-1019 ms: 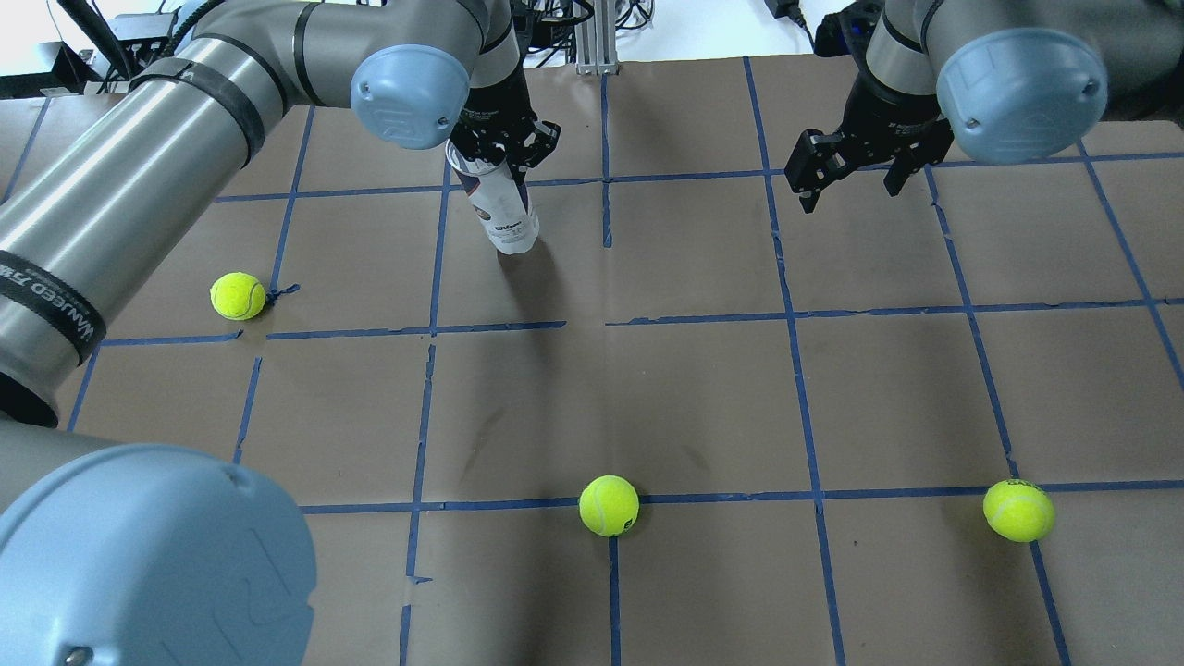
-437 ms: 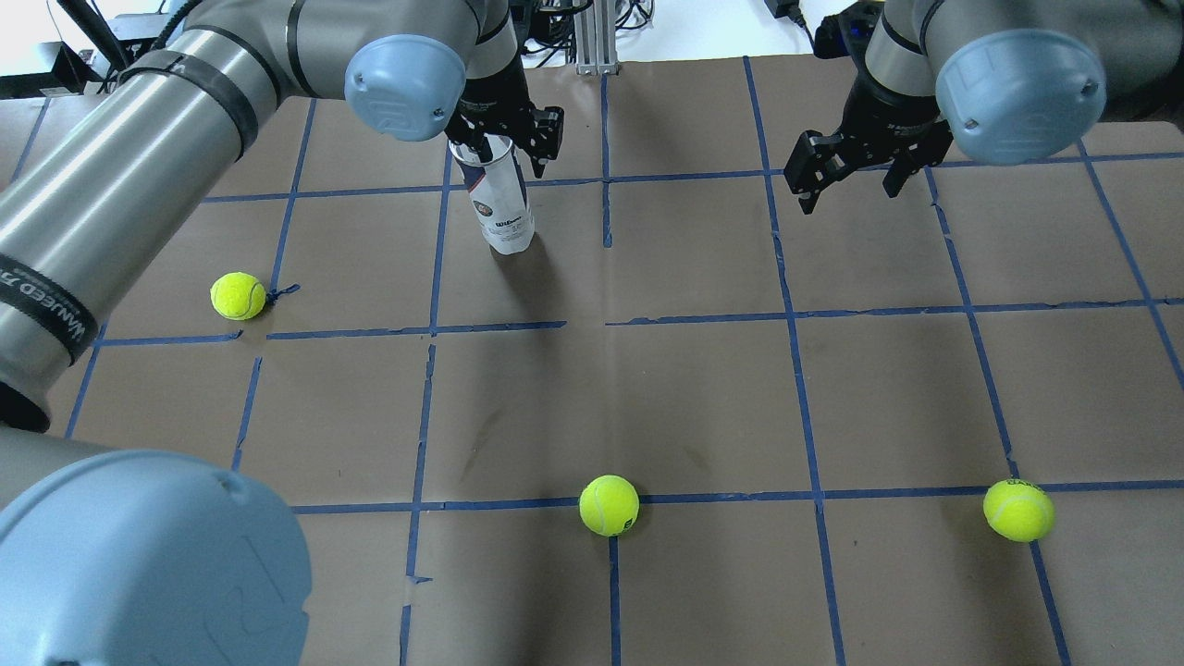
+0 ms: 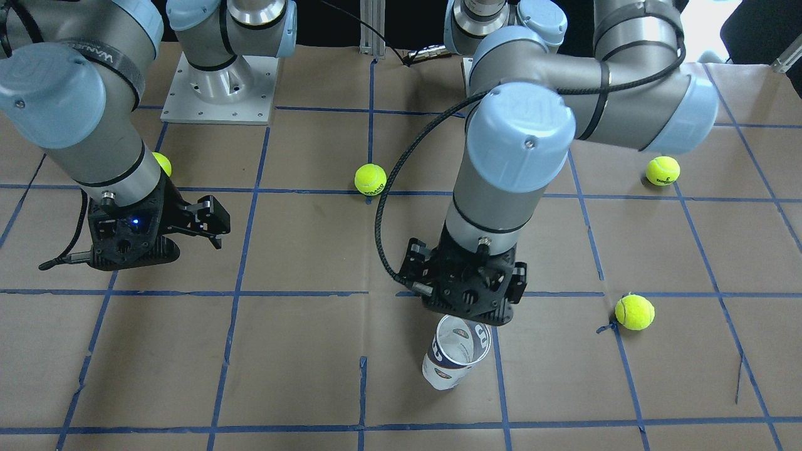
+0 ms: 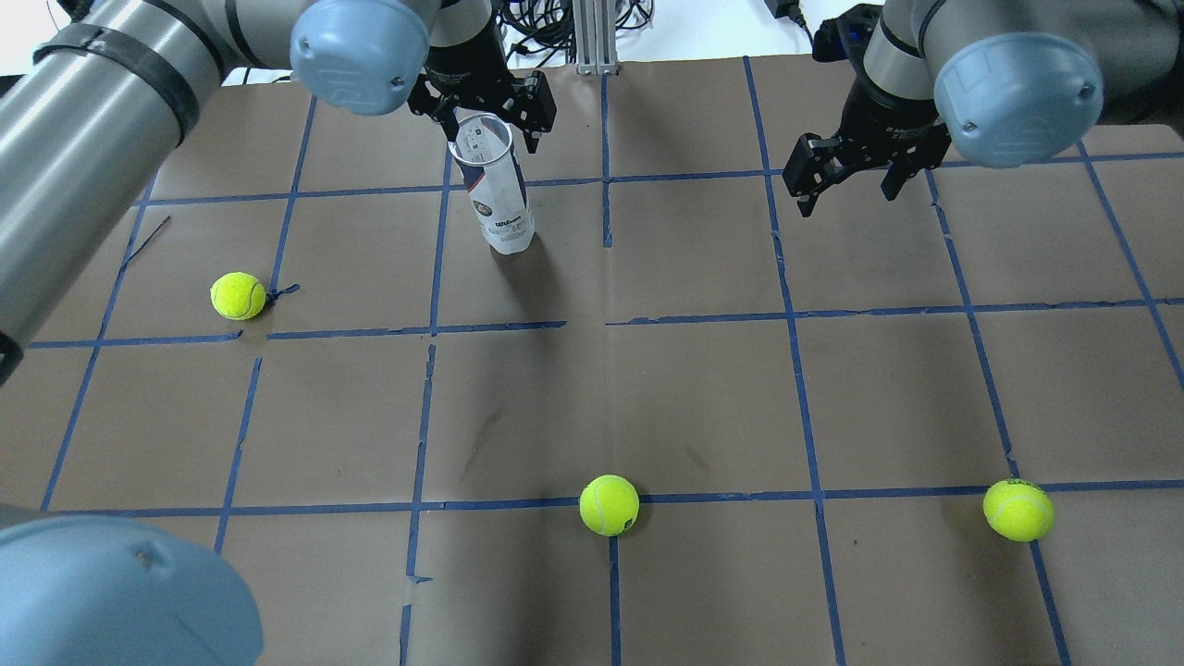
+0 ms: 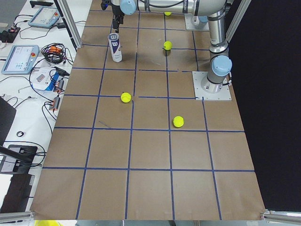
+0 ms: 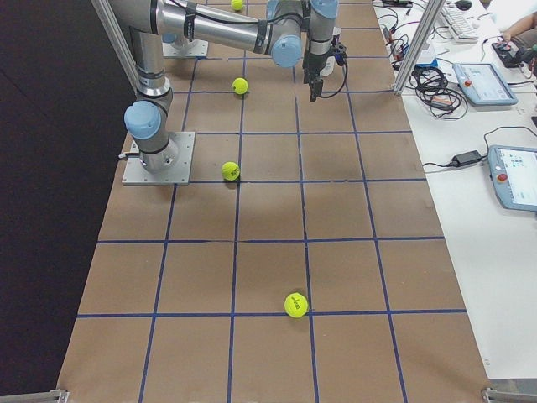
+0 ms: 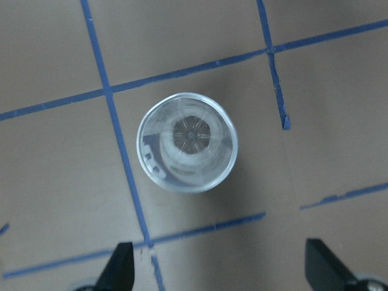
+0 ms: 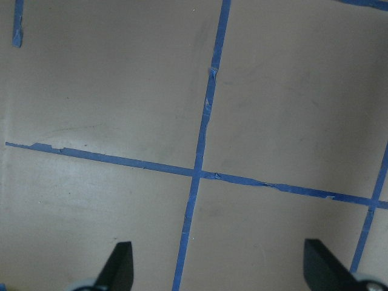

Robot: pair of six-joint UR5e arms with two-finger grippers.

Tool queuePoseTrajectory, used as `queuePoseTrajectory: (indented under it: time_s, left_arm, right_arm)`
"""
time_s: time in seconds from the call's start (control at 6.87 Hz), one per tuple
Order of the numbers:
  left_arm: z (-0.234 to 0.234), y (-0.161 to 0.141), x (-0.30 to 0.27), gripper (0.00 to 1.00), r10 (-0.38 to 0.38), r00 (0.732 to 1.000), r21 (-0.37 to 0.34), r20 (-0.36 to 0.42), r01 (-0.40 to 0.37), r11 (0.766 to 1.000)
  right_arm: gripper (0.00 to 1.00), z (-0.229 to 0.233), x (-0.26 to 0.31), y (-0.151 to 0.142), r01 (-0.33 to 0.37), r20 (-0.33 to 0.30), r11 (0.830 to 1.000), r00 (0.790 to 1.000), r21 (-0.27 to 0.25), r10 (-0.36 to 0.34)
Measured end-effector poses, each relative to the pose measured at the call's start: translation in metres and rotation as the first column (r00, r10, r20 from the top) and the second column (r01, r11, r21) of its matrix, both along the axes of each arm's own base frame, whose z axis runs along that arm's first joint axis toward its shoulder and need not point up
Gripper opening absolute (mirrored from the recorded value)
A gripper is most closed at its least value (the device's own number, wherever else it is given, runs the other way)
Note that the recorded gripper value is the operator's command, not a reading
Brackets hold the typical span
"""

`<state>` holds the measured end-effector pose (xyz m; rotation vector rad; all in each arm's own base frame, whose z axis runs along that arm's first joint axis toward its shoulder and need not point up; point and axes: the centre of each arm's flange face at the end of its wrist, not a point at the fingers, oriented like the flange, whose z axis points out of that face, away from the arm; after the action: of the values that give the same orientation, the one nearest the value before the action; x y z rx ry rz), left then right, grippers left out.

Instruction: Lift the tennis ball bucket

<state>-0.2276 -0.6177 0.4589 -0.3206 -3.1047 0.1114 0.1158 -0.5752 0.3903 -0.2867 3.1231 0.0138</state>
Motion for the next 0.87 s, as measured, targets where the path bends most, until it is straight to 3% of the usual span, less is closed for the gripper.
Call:
queuePoseTrajectory:
  time_s: [0.29, 0.58, 0.87]
  left_arm:
    - [0.055, 0.052, 0.029, 1.00, 0.039, 0.999, 0.036, 0.012, -0.039, 0.999]
    - [0.059, 0.081, 0.040, 1.00, 0.065, 0.998, 0.059, 0.017, -0.066, 0.996]
    - [0.057, 0.098, 0.060, 1.00, 0.117, 0.993, 0.054, 0.015, -0.118, 0.992]
  right_arm:
    - [1.00, 0.004, 0.005, 0.000, 0.037, 0.006, 0.999, 0.999, -0.008, -0.036]
    - [1.00, 0.004, 0.007, -0.001, 0.124, 0.009, 0.992, 0.992, -0.006, -0.124]
    - [1.00, 0.005, 0.006, -0.003, 0.146, 0.010, 0.989, 0.989, -0.013, -0.146]
